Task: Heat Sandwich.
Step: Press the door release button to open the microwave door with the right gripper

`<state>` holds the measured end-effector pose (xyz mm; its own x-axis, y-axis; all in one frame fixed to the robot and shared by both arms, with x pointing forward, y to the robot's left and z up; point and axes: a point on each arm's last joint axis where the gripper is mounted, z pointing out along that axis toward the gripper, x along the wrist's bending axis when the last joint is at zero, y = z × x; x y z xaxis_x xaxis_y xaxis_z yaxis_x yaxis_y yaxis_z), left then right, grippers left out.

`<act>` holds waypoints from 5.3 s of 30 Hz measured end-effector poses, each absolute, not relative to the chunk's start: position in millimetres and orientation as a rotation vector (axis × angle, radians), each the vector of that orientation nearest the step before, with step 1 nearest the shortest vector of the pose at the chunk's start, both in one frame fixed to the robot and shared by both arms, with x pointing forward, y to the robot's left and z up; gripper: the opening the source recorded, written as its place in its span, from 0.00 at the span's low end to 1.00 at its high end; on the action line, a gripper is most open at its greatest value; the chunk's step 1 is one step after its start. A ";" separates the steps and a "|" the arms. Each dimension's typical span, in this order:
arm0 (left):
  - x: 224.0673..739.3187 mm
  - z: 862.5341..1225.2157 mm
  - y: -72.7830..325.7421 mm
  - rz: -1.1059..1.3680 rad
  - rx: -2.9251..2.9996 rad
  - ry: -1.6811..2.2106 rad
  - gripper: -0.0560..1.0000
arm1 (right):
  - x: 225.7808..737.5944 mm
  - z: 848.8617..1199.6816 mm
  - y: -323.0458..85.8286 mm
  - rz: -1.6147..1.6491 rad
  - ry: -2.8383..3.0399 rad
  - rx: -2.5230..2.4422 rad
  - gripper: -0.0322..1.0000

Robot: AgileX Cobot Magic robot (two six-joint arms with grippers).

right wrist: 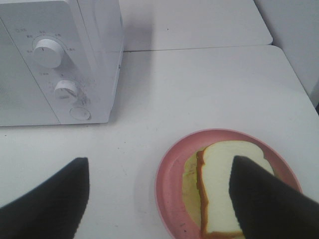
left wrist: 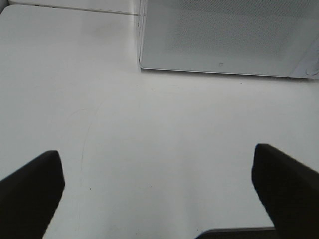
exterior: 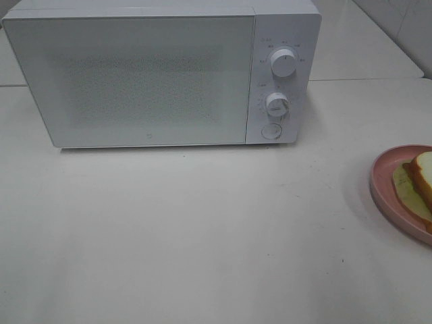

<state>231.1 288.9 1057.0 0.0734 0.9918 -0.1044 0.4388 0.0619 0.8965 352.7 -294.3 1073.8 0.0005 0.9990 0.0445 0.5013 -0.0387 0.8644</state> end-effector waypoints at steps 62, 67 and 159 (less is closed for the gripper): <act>231.1 1057.0 288.9 0.826 1.505 1.493 0.96 | 453.9 930.6 -164.0 1.051 1.522 1.353 0.77; 231.1 1057.0 288.9 0.826 1.505 1.493 0.96 | 451.7 916.1 -151.1 1.012 1.539 1.369 0.77; 231.1 1056.9 289.0 0.826 1.506 1.494 0.96 | 547.6 868.6 -148.7 1.650 0.186 2.708 0.05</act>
<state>231.1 289.0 1056.9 0.0728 0.9919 -0.1036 0.4396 0.0613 0.8961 547.6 -148.7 868.6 0.4536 0.0816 0.8875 0.1178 -0.9926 0.0311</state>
